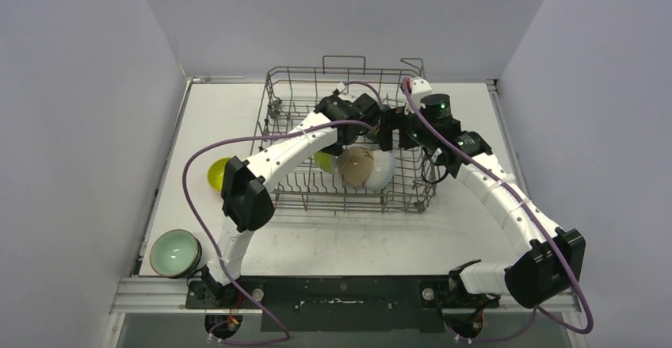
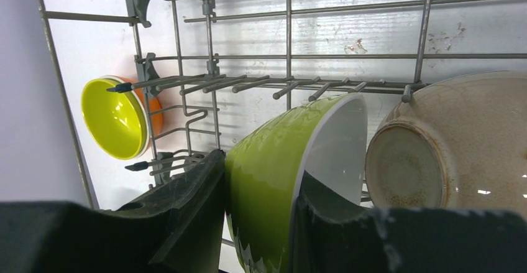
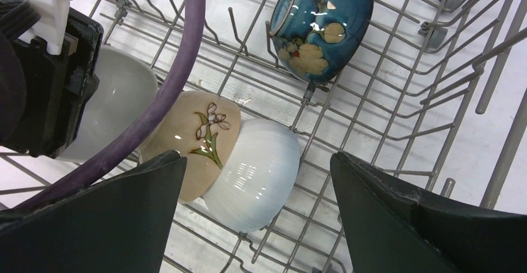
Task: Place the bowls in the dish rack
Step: Place the bowl in the dish rack.
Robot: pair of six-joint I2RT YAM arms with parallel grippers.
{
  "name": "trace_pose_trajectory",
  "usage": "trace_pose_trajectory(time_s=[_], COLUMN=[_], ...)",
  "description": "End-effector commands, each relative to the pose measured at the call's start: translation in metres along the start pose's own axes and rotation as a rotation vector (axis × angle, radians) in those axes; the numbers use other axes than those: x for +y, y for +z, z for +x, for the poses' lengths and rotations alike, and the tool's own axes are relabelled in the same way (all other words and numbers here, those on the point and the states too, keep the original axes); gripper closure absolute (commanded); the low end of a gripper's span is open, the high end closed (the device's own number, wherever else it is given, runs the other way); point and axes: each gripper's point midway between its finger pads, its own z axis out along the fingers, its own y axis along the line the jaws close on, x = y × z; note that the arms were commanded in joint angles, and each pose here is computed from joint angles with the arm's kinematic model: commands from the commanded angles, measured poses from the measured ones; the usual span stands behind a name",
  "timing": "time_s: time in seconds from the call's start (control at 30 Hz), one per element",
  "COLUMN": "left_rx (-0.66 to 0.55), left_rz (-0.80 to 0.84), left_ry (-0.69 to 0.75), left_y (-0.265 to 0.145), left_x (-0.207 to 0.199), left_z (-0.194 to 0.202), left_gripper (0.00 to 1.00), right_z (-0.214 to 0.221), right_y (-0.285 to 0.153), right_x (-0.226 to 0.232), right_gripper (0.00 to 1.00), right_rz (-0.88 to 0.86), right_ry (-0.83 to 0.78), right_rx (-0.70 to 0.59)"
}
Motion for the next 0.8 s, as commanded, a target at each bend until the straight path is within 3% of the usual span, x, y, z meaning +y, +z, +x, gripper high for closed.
trace_pose_trajectory(time_s=[0.0,0.17,0.37,0.53,0.77], left_rx=[-0.07,-0.146,-0.195,-0.247,-0.346], left_rz=[0.012,0.067,0.323,0.437,0.579], left_ry=[-0.023,-0.133,-0.325,-0.434,-0.477], left_y=[-0.022,-0.041,-0.052,-0.06,-0.086], left_x=[-0.001,0.027,0.039,0.053,0.05], left_z=[-0.009,-0.024,-0.034,-0.037,-0.049], left_gripper=[1.0,1.0,1.0,1.0,1.0], right_z=[-0.038,-0.036,-0.047,-0.059,-0.044], right_y=[-0.016,-0.011,-0.015,-0.02,0.005], right_x=[0.034,0.062,0.087,0.103,0.144], right_gripper=[0.1,0.1,0.1,0.1,0.1], right_rz=[-0.154,-0.315,-0.467,-0.562,-0.649], right_ry=[-0.015,0.061,0.138,0.181,0.239], right_rx=[-0.148,-0.163,-0.22,-0.269,-0.176])
